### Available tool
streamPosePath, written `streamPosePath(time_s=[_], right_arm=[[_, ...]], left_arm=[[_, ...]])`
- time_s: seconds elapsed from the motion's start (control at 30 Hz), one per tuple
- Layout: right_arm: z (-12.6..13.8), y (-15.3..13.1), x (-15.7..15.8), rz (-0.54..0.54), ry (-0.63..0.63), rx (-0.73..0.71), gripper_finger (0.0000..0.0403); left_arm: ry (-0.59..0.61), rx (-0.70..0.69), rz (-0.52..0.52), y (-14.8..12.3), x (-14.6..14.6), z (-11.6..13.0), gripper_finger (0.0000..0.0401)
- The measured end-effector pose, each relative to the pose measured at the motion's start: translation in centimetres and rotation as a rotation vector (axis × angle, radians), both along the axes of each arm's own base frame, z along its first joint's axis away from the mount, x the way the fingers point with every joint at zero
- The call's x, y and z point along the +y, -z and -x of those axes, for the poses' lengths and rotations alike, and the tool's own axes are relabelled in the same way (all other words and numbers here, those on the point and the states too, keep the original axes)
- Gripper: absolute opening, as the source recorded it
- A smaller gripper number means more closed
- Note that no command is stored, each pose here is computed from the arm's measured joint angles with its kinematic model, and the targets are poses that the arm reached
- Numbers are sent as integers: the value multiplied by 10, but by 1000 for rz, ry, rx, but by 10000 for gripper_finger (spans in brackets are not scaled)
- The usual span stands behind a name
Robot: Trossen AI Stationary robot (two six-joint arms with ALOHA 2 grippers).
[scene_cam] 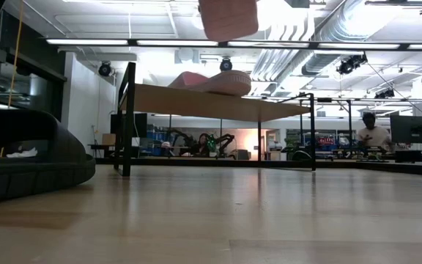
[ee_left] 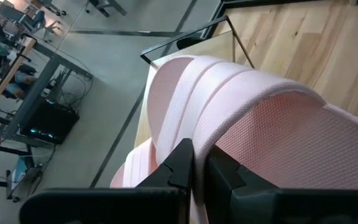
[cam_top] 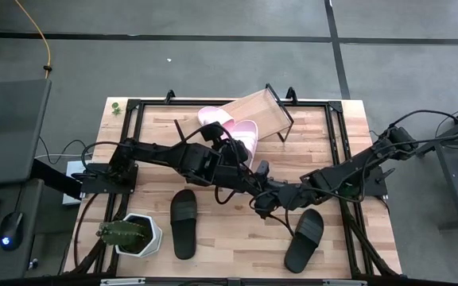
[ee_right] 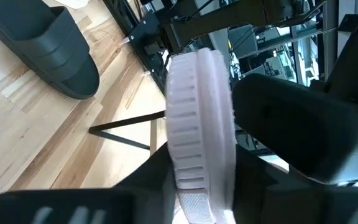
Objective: Pick and place slides into the shelf
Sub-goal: Put the pink slipper on the shelf
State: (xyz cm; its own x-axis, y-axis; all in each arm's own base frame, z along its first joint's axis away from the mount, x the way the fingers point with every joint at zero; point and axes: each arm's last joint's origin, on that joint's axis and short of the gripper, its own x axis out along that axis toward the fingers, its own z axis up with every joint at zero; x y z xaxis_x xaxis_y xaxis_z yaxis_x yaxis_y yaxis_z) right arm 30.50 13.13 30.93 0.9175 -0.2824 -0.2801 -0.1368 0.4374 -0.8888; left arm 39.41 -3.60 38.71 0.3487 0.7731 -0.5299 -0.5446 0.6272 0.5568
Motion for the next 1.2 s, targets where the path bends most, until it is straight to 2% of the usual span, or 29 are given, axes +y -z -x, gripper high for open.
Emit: streamPosePath(time_s=[0.17,0.37,0.47,0.63,0.9,1.07,1.2], right_arm=[[0,0,0,-3,5,-3,38],[0,0,0,-22,5,-7,38],[0,0,1,-19,-20,0,38],[-1,-4,-3,-48,-95,-1,38],[1,-16,-33,-145,-226,22,37],[4,-32,-60,-265,-389,-12,37],[1,-36,-81,-288,-419,-33,37]], left_arm=[[15,27,-14,0,0,0,12],[31,57,-25,0,0,2,20],[55,62,-5,-4,0,4,43],[76,46,35,-18,1,18,106],[79,-62,47,-55,6,52,191],[105,-140,60,-77,4,75,205],[169,-220,60,-94,-4,86,200]])
